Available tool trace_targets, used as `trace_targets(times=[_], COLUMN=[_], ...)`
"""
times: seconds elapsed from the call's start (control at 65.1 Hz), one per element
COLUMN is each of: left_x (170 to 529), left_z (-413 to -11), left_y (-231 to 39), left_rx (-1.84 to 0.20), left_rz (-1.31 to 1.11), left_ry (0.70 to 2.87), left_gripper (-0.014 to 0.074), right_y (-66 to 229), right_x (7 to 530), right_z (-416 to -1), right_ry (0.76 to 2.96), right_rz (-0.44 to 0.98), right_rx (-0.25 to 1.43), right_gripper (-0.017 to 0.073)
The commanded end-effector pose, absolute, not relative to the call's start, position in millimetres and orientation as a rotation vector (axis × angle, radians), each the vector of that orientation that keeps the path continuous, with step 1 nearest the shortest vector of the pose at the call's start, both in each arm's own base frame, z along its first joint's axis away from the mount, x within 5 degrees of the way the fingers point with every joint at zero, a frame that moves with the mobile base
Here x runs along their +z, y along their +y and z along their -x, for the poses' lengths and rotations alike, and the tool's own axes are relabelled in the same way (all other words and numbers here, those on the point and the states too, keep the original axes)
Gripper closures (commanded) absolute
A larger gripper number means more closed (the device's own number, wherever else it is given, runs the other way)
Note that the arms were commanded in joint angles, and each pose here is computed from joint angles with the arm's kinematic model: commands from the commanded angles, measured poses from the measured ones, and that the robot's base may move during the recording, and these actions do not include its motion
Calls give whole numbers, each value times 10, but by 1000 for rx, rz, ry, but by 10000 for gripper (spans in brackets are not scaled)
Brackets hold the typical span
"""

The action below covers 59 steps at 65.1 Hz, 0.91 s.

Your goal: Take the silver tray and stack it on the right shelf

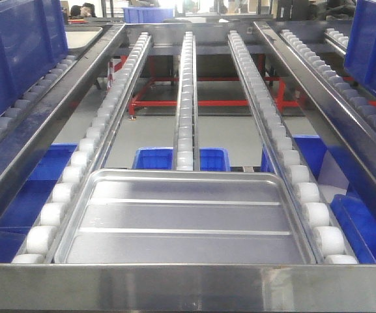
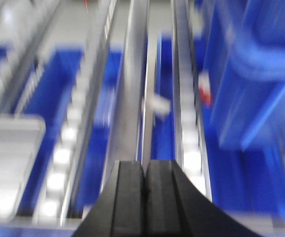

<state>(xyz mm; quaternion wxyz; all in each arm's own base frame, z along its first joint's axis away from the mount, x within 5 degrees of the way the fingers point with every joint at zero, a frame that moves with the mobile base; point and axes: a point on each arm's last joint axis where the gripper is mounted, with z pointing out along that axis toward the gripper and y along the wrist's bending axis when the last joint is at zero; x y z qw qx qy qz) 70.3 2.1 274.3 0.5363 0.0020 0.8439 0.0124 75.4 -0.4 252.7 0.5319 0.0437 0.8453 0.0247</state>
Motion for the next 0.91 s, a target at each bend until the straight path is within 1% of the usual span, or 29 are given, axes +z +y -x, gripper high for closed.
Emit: trace_targets(times=[0.0, 0.061, 0.23, 0.384, 0.537, 0.706, 0.891], left_x=[2872, 2861, 2731, 2672, 2608, 2695, 2769], left_z=[-860, -978, -1190, -1334, -1401, -1511, -1659], left_y=[15, 10, -30, -68, -118, -183, -333], left_rx=[36, 36, -18, -78, -158, -195, -156], left_rz=[-12, -10, 13, 44, 90, 111, 109], left_ry=[2148, 2242, 2371, 2390, 2502, 2502, 2509], left_gripper=[676, 676, 676, 676, 676, 687, 687], right_y=[2, 15, 26, 62, 90, 130, 353], right_x=[2700, 2693, 2539, 2420, 2356, 2467, 2576], right_z=[-924, -1044, -1297, -1427, -1537, -1745, -1924], right_ry=[2136, 2270, 2467, 2548, 2661, 2621, 2566], right_rz=[-110, -128, -153, -205, -242, -263, -282], right_rx=[65, 85, 99, 165, 208, 233, 294], right_gripper=[510, 510, 510, 510, 504, 501, 500])
